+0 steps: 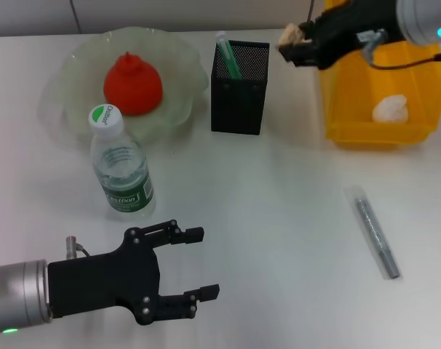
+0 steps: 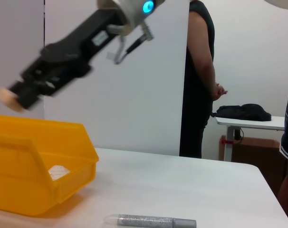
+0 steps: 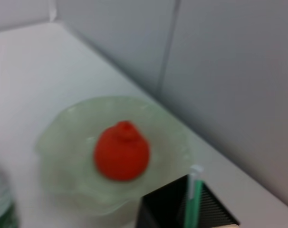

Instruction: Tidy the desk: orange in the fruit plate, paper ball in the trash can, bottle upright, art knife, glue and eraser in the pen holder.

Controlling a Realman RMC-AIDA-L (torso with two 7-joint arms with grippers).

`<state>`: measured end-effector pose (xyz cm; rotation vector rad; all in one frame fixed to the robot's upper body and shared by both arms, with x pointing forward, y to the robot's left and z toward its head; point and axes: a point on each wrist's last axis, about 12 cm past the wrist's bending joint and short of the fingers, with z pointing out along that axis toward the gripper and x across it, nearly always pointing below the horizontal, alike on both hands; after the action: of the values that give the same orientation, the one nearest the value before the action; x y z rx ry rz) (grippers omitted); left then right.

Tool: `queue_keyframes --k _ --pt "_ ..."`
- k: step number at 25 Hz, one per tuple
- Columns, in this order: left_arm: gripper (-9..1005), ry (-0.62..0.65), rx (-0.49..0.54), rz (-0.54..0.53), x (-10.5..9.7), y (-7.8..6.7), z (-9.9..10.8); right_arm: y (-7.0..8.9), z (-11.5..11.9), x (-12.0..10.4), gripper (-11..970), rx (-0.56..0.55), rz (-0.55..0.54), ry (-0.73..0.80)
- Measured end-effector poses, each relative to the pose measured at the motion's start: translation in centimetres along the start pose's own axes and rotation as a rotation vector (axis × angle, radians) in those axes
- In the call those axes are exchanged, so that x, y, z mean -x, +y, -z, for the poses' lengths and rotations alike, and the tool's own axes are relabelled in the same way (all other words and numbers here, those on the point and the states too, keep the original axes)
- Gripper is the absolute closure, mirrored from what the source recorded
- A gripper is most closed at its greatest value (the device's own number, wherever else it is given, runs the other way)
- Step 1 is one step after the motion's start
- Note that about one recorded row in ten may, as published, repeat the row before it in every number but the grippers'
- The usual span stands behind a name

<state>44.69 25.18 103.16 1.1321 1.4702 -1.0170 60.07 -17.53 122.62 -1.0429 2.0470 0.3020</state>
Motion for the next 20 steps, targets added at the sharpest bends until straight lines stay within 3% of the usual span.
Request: queue_keyframes --k 3,9,18,20 --pt "213 0.0 0.002 0.001 0.0 0.0 0.0 -1.1 -3.4 -0.2 527 -0.006 -0.05 -0.006" --pt "213 0.0 0.003 -0.001 0.0 0.0 0.0 -0.9 -7.3 -0.5 495 0.071 -0.098 -0.014" --pt "213 0.0 0.003 -0.001 0.0 0.0 0.0 -0.9 -7.2 -0.7 447 0.071 -0.129 -0.014" --pt "213 0.0 0.002 -0.003 0.0 0.0 0.0 -0.4 -4.5 -0.9 399 0.098 -0.233 0.058"
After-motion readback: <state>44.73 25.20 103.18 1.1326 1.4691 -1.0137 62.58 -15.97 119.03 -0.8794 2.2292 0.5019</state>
